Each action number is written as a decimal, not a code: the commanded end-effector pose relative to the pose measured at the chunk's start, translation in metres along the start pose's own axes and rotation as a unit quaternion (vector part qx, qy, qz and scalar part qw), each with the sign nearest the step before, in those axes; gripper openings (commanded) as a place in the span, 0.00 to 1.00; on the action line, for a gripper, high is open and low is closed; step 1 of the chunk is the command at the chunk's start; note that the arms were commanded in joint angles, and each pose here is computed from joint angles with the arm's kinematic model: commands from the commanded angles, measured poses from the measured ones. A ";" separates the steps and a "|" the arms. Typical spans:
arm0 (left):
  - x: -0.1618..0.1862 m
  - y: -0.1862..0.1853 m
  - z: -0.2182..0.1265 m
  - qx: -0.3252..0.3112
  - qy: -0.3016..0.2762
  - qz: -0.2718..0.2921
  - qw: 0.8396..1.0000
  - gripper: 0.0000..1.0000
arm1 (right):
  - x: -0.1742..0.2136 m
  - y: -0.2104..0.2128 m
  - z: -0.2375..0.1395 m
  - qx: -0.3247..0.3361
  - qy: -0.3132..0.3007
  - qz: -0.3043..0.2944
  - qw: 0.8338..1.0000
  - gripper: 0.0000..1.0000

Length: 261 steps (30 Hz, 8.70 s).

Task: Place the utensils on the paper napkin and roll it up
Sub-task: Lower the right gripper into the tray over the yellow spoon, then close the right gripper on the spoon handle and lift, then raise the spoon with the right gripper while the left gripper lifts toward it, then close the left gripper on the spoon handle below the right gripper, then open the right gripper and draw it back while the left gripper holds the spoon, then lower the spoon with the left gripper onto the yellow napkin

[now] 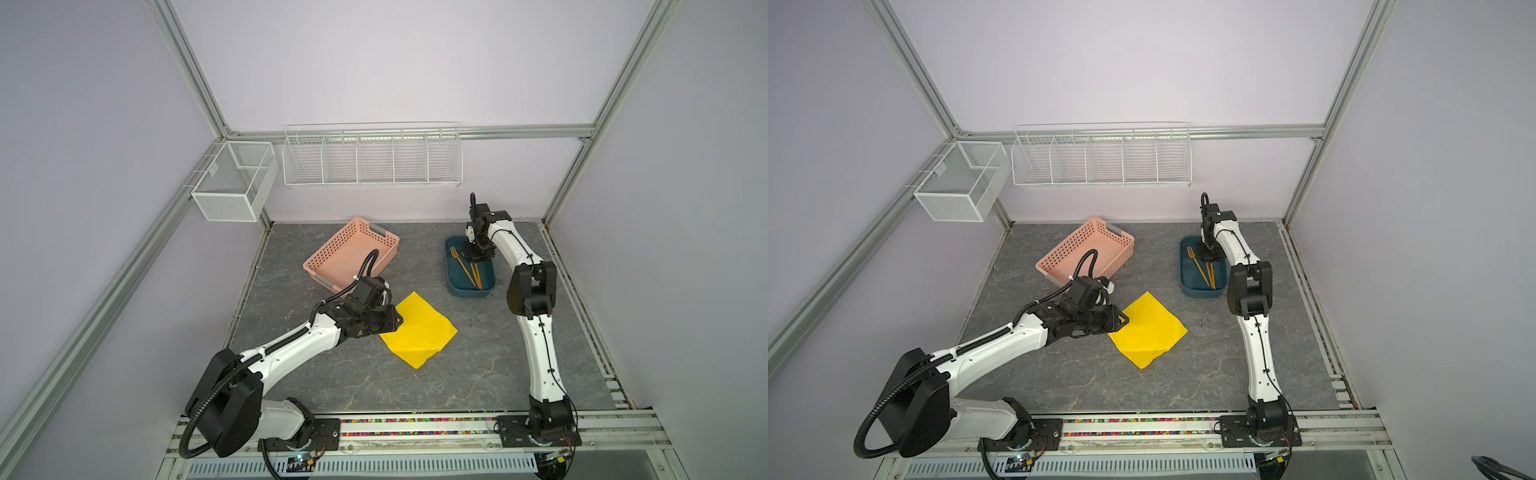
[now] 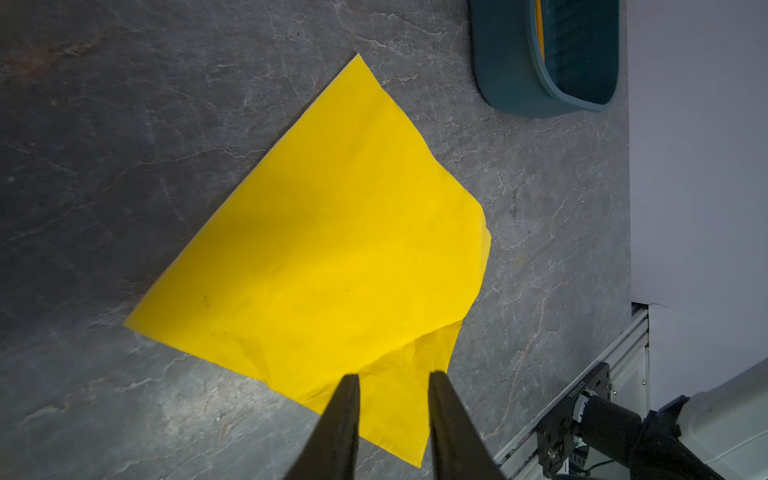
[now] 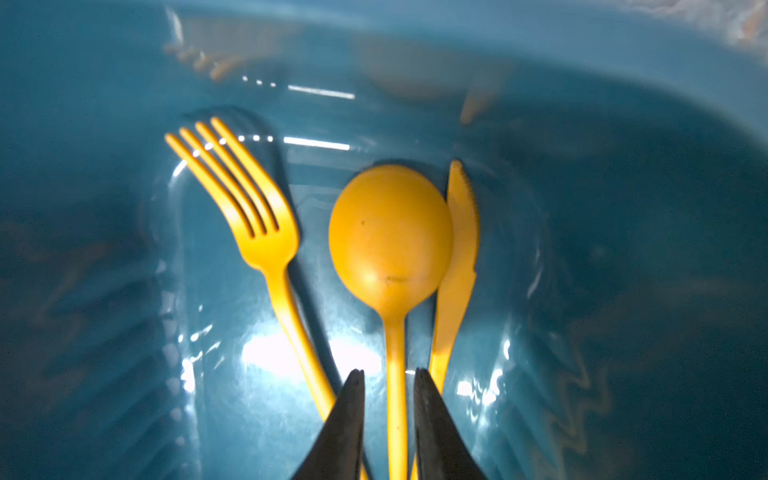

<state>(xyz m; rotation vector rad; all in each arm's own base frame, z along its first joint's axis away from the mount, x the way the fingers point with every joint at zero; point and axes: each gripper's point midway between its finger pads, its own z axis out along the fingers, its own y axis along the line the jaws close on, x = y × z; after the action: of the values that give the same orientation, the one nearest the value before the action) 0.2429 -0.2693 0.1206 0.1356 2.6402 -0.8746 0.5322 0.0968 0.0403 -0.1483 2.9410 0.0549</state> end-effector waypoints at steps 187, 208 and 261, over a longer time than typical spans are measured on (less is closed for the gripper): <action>-0.031 -0.271 -0.228 0.534 -0.225 0.427 0.694 0.13 | 0.236 0.220 -0.499 -0.522 -0.415 -0.323 0.671 0.07; -0.034 -0.256 -0.222 0.478 -0.251 0.429 0.724 0.04 | 0.249 0.202 -0.484 -0.473 -0.414 -0.316 0.710 0.53; -0.017 -0.008 0.046 -0.161 0.024 0.014 0.987 0.00 | 0.196 0.100 -0.261 -0.213 -0.246 -0.169 0.930 0.52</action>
<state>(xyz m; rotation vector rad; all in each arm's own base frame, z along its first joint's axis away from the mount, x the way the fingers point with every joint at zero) 0.2772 -0.3023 0.1000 0.1191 2.7261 -0.4534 0.2792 0.1635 0.2627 -0.5723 2.3394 0.5820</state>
